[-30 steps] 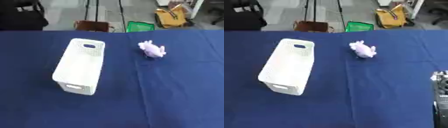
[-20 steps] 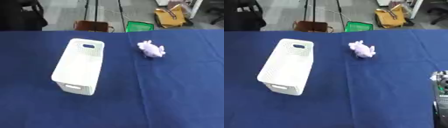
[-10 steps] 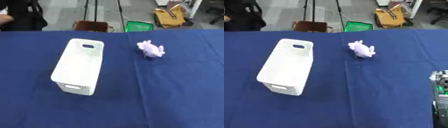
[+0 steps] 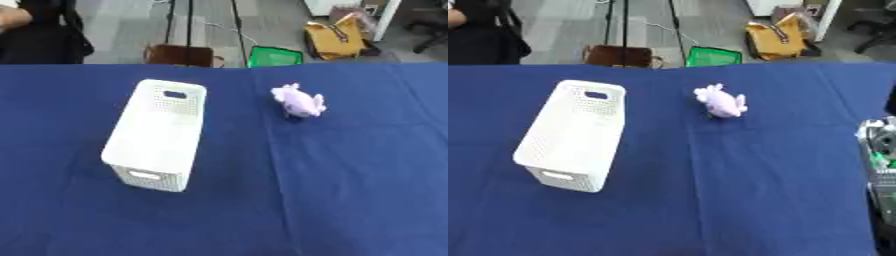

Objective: Pick up objects on the table and place them in the box.

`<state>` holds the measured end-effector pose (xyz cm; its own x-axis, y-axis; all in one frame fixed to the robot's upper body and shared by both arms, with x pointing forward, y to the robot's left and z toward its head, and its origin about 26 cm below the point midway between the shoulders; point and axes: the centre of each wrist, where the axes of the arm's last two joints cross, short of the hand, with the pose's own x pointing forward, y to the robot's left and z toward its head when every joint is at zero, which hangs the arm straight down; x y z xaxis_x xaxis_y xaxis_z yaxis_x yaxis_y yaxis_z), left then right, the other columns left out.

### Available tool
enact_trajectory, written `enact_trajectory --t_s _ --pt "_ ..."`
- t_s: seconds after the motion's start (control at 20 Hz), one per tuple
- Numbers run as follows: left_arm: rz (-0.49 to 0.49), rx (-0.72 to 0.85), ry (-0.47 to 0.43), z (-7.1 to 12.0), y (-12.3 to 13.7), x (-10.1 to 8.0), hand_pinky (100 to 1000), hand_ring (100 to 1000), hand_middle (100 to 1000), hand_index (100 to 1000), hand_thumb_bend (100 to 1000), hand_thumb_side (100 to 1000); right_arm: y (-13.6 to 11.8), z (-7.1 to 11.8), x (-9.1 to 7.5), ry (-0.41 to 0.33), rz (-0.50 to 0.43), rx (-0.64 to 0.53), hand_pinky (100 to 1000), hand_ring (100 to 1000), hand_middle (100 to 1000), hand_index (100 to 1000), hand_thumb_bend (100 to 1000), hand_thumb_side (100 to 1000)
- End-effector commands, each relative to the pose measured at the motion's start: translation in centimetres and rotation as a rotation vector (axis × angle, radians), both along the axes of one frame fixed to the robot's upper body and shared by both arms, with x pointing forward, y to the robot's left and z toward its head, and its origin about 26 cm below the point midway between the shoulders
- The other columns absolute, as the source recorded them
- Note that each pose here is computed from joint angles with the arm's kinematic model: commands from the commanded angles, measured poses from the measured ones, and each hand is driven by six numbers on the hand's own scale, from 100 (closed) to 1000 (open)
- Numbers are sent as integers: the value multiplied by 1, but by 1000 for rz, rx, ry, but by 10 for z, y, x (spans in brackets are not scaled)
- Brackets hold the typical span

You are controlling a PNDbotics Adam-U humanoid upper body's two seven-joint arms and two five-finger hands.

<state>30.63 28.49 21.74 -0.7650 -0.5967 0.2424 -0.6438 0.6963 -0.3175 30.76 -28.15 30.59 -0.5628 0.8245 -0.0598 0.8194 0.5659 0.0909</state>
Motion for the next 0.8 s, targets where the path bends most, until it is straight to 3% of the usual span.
enact_trajectory --t_s 0.05,0.55,0.8 --pt "-29 -4 -162 7 2 -3 752 814 882 844 100 833 4 26 -8 65 -76 -126 818 878 810 933 100 1000" --pt "-40 5 -141 3 2 -3 752 814 881 843 100 829 29 79 -19 397 -242 -461 834 892 834 936 117 1000" --pt "-43 8 -135 2 2 -4 752 814 882 843 100 829 35 94 -8 507 -308 -577 840 895 848 937 142 1000"
